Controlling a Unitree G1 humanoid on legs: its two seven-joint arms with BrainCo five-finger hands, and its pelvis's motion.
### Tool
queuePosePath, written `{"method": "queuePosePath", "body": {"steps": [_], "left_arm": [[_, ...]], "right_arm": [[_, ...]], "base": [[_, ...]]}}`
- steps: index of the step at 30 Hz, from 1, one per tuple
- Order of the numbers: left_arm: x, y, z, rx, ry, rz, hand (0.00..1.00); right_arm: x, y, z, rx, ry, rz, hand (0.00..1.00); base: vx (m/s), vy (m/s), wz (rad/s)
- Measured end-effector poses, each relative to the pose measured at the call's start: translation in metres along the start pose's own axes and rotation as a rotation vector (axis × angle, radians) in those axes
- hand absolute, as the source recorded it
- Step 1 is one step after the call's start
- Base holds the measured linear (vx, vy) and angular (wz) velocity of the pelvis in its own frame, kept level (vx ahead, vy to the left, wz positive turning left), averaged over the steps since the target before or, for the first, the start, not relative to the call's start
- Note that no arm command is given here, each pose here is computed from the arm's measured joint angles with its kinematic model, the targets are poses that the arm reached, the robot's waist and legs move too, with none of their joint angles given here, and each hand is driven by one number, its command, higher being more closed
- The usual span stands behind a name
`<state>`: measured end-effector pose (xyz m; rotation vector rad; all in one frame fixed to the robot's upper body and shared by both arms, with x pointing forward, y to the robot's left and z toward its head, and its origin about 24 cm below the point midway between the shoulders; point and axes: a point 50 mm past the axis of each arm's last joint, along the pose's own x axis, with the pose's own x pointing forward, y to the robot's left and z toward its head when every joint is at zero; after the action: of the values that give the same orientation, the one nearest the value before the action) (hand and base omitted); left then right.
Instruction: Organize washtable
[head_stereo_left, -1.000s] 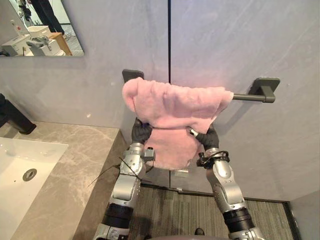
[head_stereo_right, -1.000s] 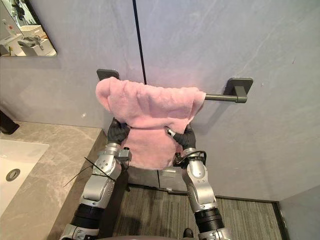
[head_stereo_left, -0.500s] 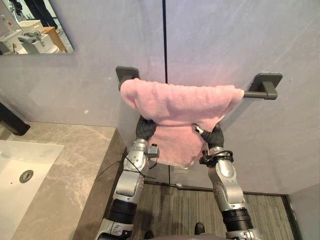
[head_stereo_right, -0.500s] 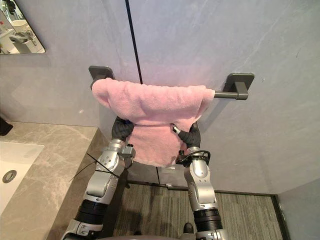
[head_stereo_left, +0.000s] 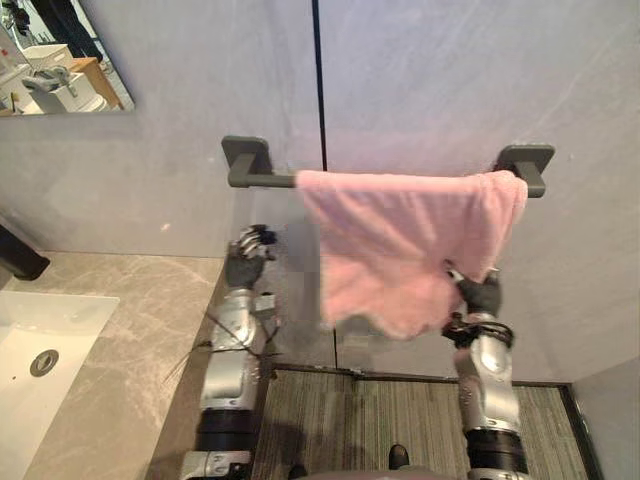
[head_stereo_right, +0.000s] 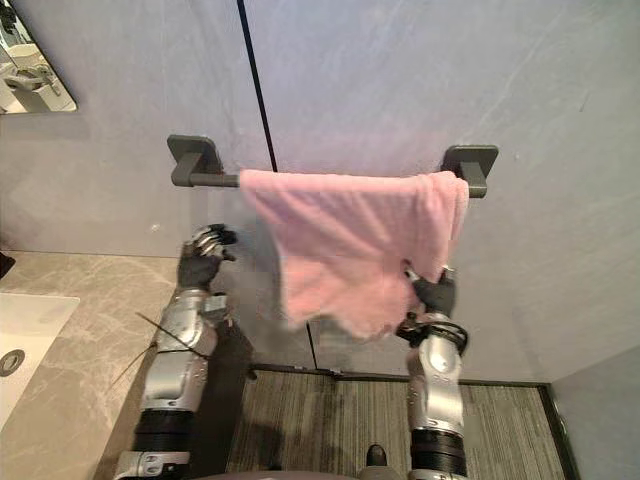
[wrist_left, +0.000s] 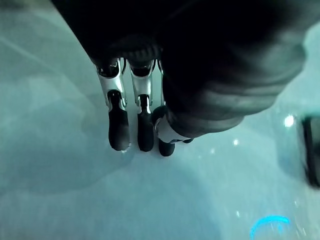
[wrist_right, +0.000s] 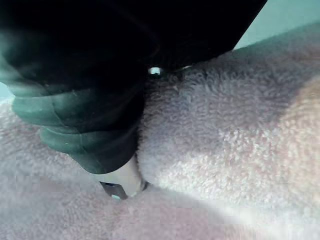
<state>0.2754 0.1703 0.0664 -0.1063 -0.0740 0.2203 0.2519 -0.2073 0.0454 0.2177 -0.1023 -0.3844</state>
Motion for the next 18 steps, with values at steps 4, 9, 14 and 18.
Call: {"method": "queuePosePath", "body": {"steps": [4,9,14,18], "left_arm": [[-0.005,0.002,-0.005,-0.001,0.018,0.010,0.00],[-0.005,0.002,-0.004,-0.004,0.009,0.013,0.00],[-0.006,0.004,-0.005,-0.003,0.011,0.021,0.00],[-0.010,0.006,-0.010,0.002,0.030,0.017,0.00]], "right_arm": [[-0.002,-0.005,0.000,-0.017,0.002,-0.006,1.00],[-0.005,-0.005,-0.004,-0.022,0.020,0.000,0.00],[-0.010,-0.010,-0.011,-0.032,0.052,-0.009,0.00],[-0.016,-0.014,-0.023,-0.048,0.112,-0.010,0.00]], "base": [[-0.05,-0.021,-0.02],[-0.05,-0.023,-0.01],[-0.03,-0.022,0.00],[0.00,0.000,0.00]]}}
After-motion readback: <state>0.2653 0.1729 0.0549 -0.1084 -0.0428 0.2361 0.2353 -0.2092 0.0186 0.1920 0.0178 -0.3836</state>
